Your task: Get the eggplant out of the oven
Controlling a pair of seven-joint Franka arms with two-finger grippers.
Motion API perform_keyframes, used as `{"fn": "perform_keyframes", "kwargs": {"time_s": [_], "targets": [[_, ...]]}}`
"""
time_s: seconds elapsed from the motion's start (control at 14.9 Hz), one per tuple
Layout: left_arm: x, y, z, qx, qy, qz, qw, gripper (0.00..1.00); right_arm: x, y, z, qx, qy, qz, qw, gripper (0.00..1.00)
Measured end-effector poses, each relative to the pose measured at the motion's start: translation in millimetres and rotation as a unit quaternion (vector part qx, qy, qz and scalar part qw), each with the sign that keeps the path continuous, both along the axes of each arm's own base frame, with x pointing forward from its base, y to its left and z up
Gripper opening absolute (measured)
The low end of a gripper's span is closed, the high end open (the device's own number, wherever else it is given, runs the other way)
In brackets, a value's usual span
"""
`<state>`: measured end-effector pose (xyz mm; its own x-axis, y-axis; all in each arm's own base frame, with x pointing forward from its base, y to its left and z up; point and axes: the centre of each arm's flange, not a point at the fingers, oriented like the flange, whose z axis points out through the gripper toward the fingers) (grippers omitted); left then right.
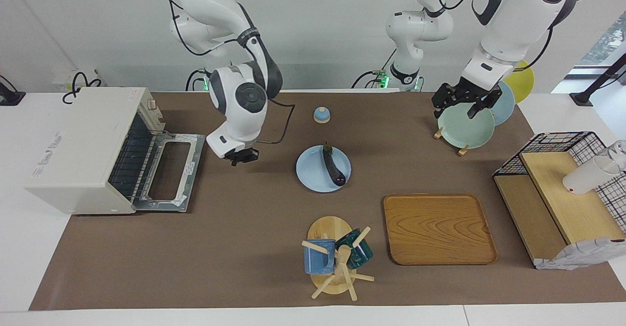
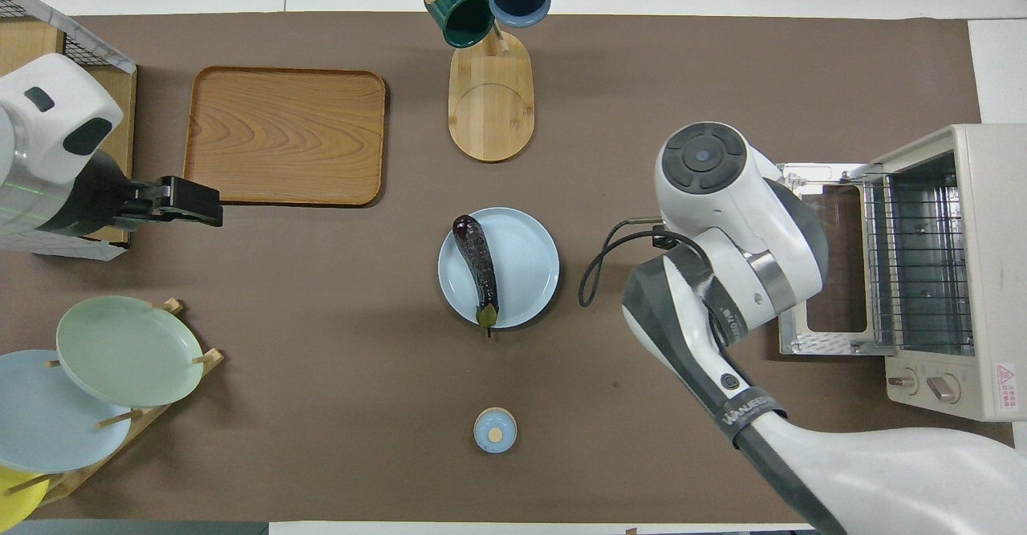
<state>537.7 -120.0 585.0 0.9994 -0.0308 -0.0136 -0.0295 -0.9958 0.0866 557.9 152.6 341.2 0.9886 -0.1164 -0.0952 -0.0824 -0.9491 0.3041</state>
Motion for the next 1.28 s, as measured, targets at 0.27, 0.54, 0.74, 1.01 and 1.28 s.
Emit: {"fn": "perform_keyframes", "kwargs": {"time_s": [0.27,0.54,0.74,1.01,1.28], "targets": [[12,-75,-40,-0.009,0.001,0.029,1.0,1.0,-4.2,-56,-31,0.011,0.008,-0.016,1.0,0.01],[27,-148,-109,-0.02,-0.006,0.066,0.998,1.0,-11.1,-68,-46,0.003,0.008,-0.006,1.0,0.01],[17,-212,-169,-0.019,0.004,0.078,0.997,1.0,-12.2,-79,-48,-0.01,0.01,0.0,1.0,0.01],[-14,-259,-222,-0.007,0.023,0.093,0.995,1.0,-15.6,-89,-53,-0.011,0.02,0.006,1.0,0.01],[-35,-272,-247,-0.005,0.024,0.105,0.994,1.0,-15.3,-92,-50,-0.011,0.026,0.037,0.999,0.01]]}}
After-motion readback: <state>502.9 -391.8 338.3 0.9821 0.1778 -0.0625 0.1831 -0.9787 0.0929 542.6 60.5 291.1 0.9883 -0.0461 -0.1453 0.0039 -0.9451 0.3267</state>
